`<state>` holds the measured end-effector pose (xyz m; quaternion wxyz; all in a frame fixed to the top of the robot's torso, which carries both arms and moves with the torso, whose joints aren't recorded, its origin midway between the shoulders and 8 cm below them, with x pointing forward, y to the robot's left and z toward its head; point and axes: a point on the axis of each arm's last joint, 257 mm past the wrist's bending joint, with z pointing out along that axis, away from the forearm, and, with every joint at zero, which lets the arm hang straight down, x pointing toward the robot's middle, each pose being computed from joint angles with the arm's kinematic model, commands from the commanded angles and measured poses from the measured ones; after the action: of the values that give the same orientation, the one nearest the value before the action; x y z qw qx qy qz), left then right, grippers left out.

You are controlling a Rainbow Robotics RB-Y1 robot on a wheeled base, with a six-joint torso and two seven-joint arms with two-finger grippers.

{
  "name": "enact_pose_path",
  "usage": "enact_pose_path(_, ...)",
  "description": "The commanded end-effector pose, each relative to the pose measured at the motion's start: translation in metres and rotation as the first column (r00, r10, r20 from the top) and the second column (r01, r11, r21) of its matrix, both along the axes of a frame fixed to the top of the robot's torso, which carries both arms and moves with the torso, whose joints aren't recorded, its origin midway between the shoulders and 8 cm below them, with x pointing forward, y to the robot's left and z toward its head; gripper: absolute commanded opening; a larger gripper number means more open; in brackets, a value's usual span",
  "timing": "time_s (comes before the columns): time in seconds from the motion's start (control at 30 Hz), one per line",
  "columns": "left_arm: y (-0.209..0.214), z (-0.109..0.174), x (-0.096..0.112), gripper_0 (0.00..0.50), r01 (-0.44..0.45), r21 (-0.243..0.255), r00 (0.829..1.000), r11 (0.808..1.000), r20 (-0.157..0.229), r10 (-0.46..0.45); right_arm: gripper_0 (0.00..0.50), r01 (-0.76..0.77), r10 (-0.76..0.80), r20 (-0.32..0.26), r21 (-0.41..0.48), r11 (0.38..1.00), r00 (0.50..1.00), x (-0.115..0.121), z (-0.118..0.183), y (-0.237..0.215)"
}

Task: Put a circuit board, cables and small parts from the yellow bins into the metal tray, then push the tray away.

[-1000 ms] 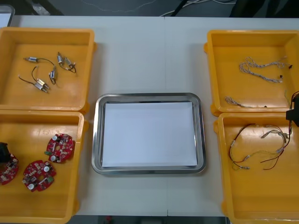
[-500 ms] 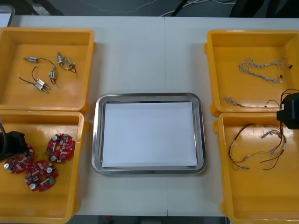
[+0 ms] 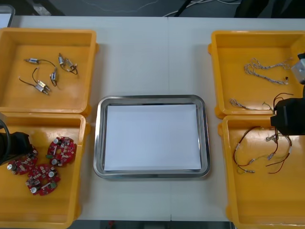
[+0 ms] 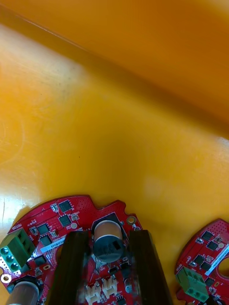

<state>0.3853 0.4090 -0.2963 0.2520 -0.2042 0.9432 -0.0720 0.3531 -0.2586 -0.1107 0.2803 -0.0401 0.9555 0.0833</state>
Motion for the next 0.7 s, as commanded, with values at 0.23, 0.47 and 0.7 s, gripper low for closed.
enact_pose_path(0.23, 0.004, 0.011, 0.000, 0.500, -0.068, -0.024, 0.997, 0.997, -0.022, 0.068, 0.000, -0.010, 0.011, 0.008, -0.070, 0.998, 1.000, 0.015, 0.003, 0.003)
enact_pose_path(0.47, 0.018, 0.023, -0.005, 0.500, -0.076, -0.014, 0.996, 0.997, -0.037, 0.075, 0.000, 0.005, -0.006, -0.010, -0.063, 0.998, 1.000, 0.020, 0.000, 0.002)
enact_pose_path(0.7, 0.026, 0.044, -0.002, 0.500, -0.084, -0.012, 0.996, 0.996, -0.036, 0.083, 0.000, 0.016, -0.017, -0.013, -0.064, 0.998, 1.000, 0.022, -0.001, 0.000)
